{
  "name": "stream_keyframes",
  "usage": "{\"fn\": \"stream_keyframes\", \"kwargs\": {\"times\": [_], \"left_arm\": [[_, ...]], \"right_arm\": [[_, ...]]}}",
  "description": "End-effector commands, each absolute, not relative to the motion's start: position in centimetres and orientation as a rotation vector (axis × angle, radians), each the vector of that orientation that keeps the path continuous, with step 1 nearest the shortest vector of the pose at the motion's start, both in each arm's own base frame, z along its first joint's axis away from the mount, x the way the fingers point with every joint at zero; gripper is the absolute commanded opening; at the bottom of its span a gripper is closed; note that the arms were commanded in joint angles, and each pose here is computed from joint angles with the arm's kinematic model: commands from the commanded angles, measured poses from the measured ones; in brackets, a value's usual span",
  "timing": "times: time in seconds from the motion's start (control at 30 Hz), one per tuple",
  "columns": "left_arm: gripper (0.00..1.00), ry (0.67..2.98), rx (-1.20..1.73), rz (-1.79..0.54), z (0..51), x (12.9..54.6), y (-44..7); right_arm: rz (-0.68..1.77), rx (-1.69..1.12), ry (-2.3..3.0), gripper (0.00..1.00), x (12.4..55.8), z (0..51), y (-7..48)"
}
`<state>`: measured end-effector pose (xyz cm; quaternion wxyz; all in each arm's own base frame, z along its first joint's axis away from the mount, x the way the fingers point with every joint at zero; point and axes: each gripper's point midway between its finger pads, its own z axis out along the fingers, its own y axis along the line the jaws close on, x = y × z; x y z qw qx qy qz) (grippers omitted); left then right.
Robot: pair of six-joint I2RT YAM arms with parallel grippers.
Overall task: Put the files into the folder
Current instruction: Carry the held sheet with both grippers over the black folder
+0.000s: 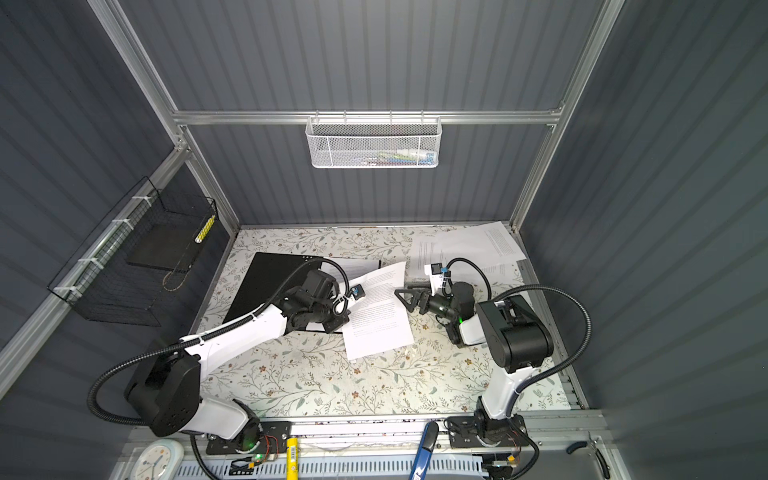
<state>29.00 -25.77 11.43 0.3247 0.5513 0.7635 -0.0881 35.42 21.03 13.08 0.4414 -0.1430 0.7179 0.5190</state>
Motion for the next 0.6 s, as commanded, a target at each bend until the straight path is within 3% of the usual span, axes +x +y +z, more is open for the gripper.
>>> {"fn": "stream_keyframes", "kwargs": {"times": [0.0, 0.23, 0.47, 0.57], "left_arm": [[0.00, 1.875, 1.492, -0.273, 12.6, 28.6, -26.7], [0.00, 1.823, 1.489, -0.299, 13.5, 28.0, -26.6], [0.00, 1.799, 1.464, -0.284, 14.2, 28.4, -26.2], [0.00, 1.802, 1.441, -0.278, 14.4, 28.9, -25.8]], "right_arm": [[1.244, -0.477, 1.695, 0.99, 35.1, 14.5, 21.7], [1.227, -0.537, 1.647, 0.98, 34.5, 14.8, 21.8], [1.298, -0.596, 1.580, 0.71, 33.2, 15.8, 22.5], [1.310, -0.620, 1.567, 0.56, 32.6, 16.2, 22.6]]}}
